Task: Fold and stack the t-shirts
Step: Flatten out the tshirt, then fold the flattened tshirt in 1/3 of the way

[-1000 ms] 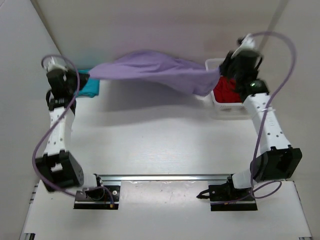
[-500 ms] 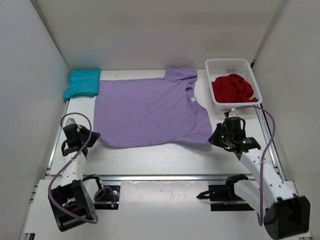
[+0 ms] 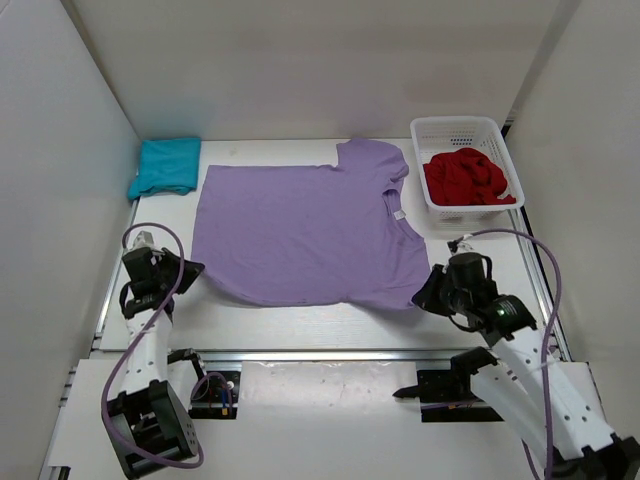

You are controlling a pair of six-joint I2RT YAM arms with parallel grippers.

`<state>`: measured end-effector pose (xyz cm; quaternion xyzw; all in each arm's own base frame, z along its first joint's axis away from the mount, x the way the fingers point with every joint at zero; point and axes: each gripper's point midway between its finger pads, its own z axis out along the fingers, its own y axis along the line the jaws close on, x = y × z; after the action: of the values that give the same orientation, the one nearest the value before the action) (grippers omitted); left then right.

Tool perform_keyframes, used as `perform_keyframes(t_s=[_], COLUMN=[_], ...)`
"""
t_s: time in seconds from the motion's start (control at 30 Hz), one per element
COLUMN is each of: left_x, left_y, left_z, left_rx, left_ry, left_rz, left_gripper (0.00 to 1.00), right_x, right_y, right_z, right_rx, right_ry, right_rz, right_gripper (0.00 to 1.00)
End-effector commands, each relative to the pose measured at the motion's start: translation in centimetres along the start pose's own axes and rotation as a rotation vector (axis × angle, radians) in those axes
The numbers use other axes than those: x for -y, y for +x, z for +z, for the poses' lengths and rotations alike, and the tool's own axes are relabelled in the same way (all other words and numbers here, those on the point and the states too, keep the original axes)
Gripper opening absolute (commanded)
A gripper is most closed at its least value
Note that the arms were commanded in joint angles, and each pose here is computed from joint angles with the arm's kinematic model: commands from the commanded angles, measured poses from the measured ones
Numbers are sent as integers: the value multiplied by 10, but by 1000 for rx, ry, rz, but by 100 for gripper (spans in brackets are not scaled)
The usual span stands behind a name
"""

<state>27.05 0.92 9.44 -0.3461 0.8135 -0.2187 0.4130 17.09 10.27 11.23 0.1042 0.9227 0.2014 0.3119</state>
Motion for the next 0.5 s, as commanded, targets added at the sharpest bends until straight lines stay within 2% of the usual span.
perform_keyframes(t_s=[0.0, 0.37, 0.47], left_x=[17, 31, 25], left_y=[-20, -57, -65], left_z=[-3, 33, 48], left_rx=[38, 84, 91], left_ry=[53, 106, 63], left_rz=[-3, -152, -163], left_gripper=[0, 0, 0], right_x=[-5, -22, -32], right_y=[-16, -144, -173], right_z=[17, 78, 96], right_rx=[21, 124, 154], right_ry=[7, 85, 93], right_rz=[-13, -70, -94], right_gripper=[0, 0, 0])
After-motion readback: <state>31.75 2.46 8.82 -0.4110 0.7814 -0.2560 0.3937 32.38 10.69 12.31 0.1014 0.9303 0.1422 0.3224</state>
